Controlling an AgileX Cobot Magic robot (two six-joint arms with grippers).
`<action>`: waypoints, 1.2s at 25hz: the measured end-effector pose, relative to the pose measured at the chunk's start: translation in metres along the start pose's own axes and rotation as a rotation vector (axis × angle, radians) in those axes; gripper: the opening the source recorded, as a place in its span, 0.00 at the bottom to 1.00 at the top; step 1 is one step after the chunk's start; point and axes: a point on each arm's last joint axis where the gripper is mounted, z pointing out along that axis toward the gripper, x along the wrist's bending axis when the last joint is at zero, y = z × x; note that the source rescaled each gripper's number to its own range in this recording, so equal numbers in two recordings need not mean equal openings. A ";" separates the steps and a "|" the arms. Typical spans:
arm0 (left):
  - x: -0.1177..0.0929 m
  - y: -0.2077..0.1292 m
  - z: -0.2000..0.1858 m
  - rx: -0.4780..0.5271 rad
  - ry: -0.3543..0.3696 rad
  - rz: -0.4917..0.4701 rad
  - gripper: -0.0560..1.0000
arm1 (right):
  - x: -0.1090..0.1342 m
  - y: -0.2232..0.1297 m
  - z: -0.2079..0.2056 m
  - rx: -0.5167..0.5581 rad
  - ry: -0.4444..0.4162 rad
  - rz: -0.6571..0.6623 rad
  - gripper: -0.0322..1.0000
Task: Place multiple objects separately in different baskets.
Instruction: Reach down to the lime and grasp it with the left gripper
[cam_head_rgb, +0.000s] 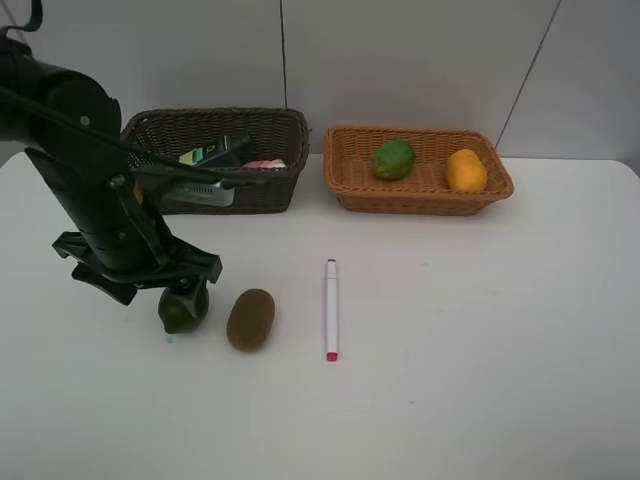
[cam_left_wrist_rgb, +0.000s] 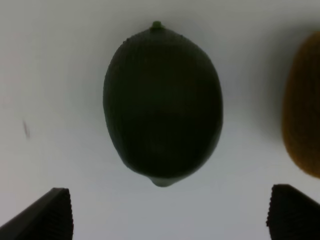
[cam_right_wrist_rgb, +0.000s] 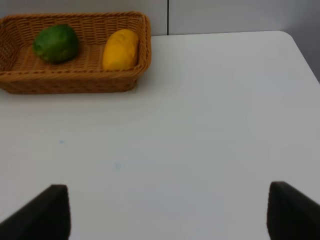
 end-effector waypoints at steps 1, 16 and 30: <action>0.000 0.000 0.006 0.013 0.005 0.001 0.96 | 0.000 0.000 0.000 0.000 0.000 0.000 0.98; 0.004 0.010 0.022 -0.044 0.003 -0.002 0.96 | 0.000 0.000 0.000 0.000 0.000 0.000 0.98; 0.005 0.013 0.048 -0.022 0.011 0.011 0.96 | 0.000 0.000 0.000 0.000 0.000 0.000 0.98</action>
